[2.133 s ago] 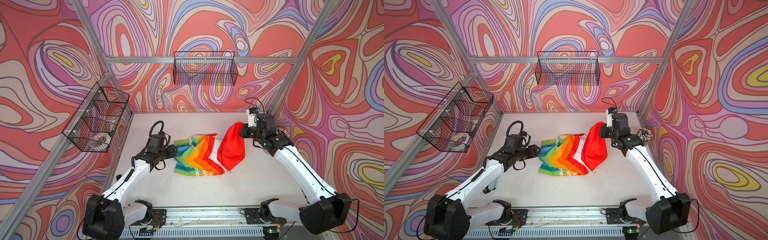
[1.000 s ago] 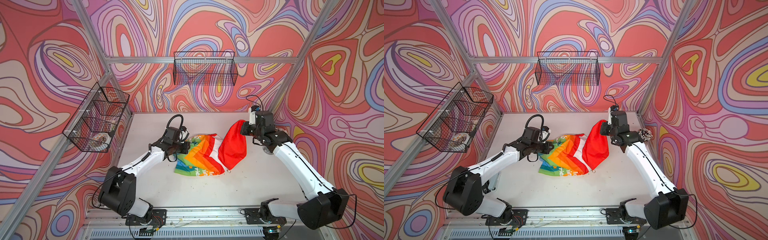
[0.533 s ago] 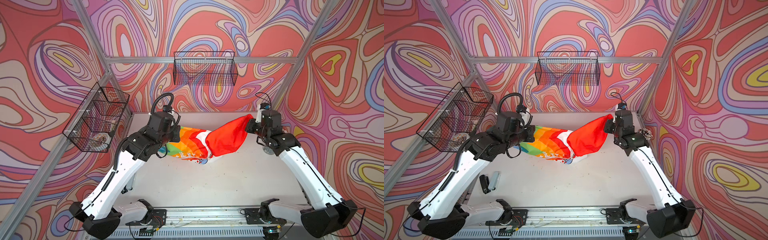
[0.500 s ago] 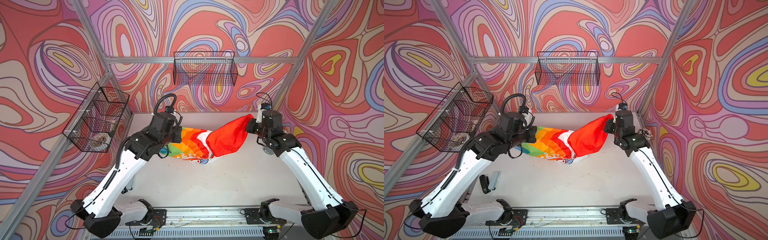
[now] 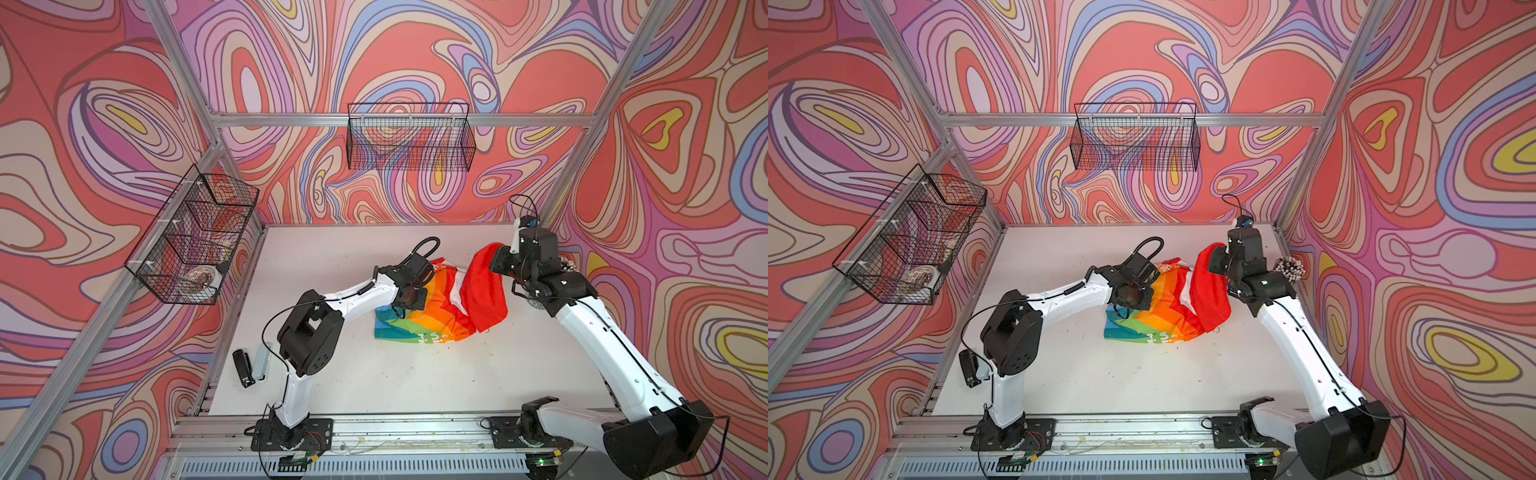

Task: Unzip the jacket
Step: Flatten out the jacket at the center of the board.

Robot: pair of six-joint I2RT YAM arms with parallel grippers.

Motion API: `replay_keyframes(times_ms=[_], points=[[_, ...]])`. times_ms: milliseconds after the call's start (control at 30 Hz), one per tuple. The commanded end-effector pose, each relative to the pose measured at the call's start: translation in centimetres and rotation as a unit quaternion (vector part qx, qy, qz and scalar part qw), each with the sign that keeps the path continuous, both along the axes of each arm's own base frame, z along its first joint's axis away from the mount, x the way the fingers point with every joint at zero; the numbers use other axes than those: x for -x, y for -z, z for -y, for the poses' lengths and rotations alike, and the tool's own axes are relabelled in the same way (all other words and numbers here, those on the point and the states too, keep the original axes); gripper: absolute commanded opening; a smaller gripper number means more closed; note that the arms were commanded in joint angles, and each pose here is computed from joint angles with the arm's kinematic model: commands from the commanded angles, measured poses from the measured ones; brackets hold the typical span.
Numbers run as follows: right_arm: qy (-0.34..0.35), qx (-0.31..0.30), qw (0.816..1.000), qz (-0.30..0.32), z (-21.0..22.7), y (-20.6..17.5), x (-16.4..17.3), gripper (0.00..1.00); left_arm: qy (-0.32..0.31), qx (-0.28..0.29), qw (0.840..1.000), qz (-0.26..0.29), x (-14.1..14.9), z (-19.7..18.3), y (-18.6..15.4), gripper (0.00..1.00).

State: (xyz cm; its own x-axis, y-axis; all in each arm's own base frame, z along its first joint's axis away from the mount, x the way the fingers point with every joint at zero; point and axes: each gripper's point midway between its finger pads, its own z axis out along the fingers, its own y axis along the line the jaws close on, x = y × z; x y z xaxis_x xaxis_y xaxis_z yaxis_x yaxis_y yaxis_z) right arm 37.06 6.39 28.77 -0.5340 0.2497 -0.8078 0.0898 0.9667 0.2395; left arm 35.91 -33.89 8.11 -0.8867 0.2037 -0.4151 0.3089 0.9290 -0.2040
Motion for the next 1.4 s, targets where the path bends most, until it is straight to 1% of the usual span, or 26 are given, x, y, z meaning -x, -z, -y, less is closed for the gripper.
replay_keyframes(times_ms=[0, 33, 100, 133, 233, 267, 333, 433, 467, 600, 700, 800, 1000, 1100, 1200, 1367], points=[[0.007, 0.014, 1.0, -0.013, 0.5, 1.2, 0.4, 0.0, 0.02, 0.085, 0.995, 0.057, -2.1, 2.5, -6.0, 0.56], [0.01, 0.019, 1.0, -0.014, 0.8, 1.4, 0.5, 0.0, 0.027, 0.094, 0.993, 0.071, -1.9, 2.5, -7.3, 0.67], [0.019, 0.026, 0.999, -0.016, 1.2, 1.8, 0.6, 0.0, 0.033, 0.103, 0.989, 0.103, -1.6, 1.6, -9.7, 0.77], [0.023, 0.029, 0.999, -0.017, 1.4, 2.0, 0.7, 0.0, 0.034, 0.109, 0.986, 0.12, -1.3, 0.8, -11.2, 0.79], [0.046, 0.042, 0.997, -0.037, 2.2, 3.2, 0.5, 0.0, 0.024, 0.128, 0.979, 0.157, -0.3, -2.3, -14.0, 0.79], [0.053, 0.045, 0.997, -0.046, 2.5, 3.6, 0.5, 0.0, 0.015, 0.134, 0.978, 0.162, -0.1, -3.4, -14.4, 0.79], [0.058, 0.032, 0.996, -0.062, 2.9, 4.4, 0.0, 0.0, -0.01, 0.146, 0.976, 0.162, 0.1, -6.1, -14.4, 0.76], [0.055, -0.019, 0.995, -0.079, 3.4, 5.5, -1.0, 0.0, -0.052, 0.151, 0.978, 0.136, 0.1, -10.1, -12.2, 0.64], [0.052, -0.035, 0.995, -0.082, 3.3, 5.7, -1.3, 0.0, -0.061, 0.163, 0.977, 0.121, 0.1, -11.0, -11.3, 0.61], [0.03, -0.056, 0.994, -0.088, 2.4, 6.0, -2.2, 0.0, -0.083, 0.216, 0.97, 0.075, -0.3, -12.9, -7.8, 0.49], [0.019, -0.061, 0.994, -0.088, 1.9, 6.1, -2.3, 0.0, -0.086, 0.226, 0.969, 0.051, -0.5, -13.2, -5.2, 0.44], [0.013, -0.057, 0.994, -0.09, 1.8, 6.2, -2.1, 0.0, -0.085, 0.221, 0.971, 0.03, -0.5, -13.4, -3.0, 0.44], [0.008, -0.048, 0.994, -0.099, 1.9, 6.7, -1.8, 0.0, -0.074, 0.205, 0.976, 0.004, -0.4, -13.3, -0.3, 0.52], [0.003, -0.05, 0.994, -0.099, 1.7, 6.7, -1.8, 0.0, -0.07, 0.19, 0.979, -0.012, -0.4, -13.3, 1.1, 0.51], [-0.001, -0.05, 0.994, -0.1, 1.6, 6.7, -1.9, 0.0, -0.059, 0.186, 0.981, -0.019, -0.5, -13.1, 1.7, 0.51], [-0.011, -0.054, 0.993, -0.102, 1.2, 6.7, -2.1, 0.0, -0.014, 0.183, 0.983, -0.013, -0.6, -12.4, 1.8, 0.5]])
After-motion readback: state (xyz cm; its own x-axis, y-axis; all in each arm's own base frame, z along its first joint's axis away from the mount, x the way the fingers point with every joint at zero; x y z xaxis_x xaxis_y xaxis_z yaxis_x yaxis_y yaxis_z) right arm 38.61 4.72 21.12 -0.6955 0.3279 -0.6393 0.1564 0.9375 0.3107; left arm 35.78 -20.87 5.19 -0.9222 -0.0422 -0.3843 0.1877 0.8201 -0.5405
